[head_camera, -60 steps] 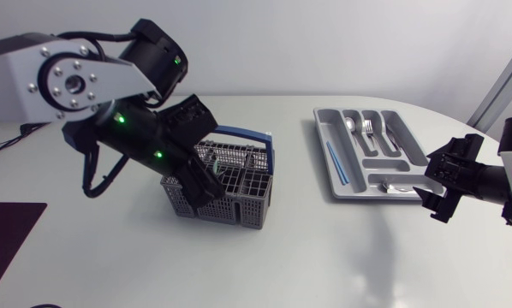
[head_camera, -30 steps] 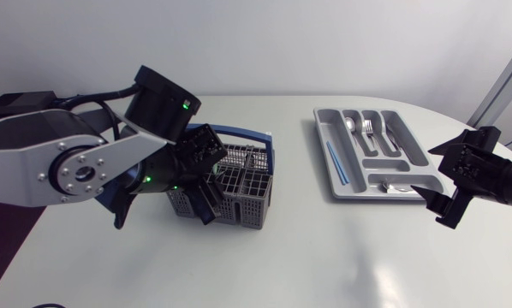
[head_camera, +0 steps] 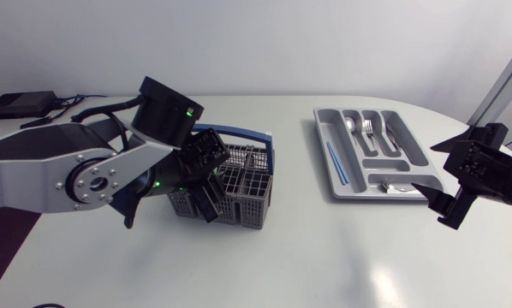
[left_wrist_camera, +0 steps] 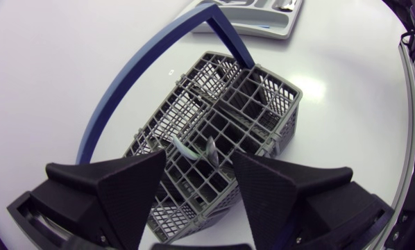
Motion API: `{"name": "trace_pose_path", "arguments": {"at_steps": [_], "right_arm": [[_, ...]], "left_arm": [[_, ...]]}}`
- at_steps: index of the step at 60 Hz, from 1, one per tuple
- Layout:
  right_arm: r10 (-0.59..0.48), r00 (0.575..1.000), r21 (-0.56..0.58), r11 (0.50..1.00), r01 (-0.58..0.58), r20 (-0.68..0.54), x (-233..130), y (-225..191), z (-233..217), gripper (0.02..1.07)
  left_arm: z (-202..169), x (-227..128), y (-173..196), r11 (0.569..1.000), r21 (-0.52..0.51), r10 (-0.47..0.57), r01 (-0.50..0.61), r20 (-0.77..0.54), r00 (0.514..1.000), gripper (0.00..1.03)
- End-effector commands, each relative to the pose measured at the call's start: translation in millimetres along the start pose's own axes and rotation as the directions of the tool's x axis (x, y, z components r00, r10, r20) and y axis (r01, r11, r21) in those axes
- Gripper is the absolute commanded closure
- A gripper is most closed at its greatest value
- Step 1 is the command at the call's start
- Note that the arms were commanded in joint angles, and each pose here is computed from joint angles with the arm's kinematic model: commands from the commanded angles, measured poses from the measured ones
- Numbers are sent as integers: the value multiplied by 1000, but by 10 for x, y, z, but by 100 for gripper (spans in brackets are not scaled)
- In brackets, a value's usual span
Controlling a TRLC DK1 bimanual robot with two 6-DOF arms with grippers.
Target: Unload the cutlery basket into the drawer organizer.
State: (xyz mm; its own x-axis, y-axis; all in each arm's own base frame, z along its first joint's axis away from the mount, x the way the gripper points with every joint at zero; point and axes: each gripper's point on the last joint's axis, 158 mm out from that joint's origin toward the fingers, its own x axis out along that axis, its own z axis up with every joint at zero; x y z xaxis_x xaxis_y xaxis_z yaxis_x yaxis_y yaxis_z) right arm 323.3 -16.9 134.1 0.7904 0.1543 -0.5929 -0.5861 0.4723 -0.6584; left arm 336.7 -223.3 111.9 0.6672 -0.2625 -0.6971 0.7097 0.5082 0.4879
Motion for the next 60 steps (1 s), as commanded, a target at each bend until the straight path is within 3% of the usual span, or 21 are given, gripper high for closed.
{"name": "trace_pose_path", "arguments": {"at_steps": [1,24,32,47,60], "right_arm": [[-3,1000,10,1000,2,14,-30,-29,63,11],[-5,1000,6,1000,5,24,-56,4,89,11],[1,1000,8,1000,-1,23,-58,33,83,11],[-6,1000,4,1000,6,26,-85,31,94,11],[-6,1000,4,1000,6,26,-94,34,96,11]], "left_arm": [[-81,70,-46,1000,18,-5,5,-22,1000,34],[-71,201,-111,1000,20,-20,21,-38,999,45],[-35,218,-103,1000,21,-16,16,-28,999,60],[22,238,-83,1000,18,-8,9,-13,1000,99],[63,186,-91,1000,21,-7,6,3,1000,100]]}}
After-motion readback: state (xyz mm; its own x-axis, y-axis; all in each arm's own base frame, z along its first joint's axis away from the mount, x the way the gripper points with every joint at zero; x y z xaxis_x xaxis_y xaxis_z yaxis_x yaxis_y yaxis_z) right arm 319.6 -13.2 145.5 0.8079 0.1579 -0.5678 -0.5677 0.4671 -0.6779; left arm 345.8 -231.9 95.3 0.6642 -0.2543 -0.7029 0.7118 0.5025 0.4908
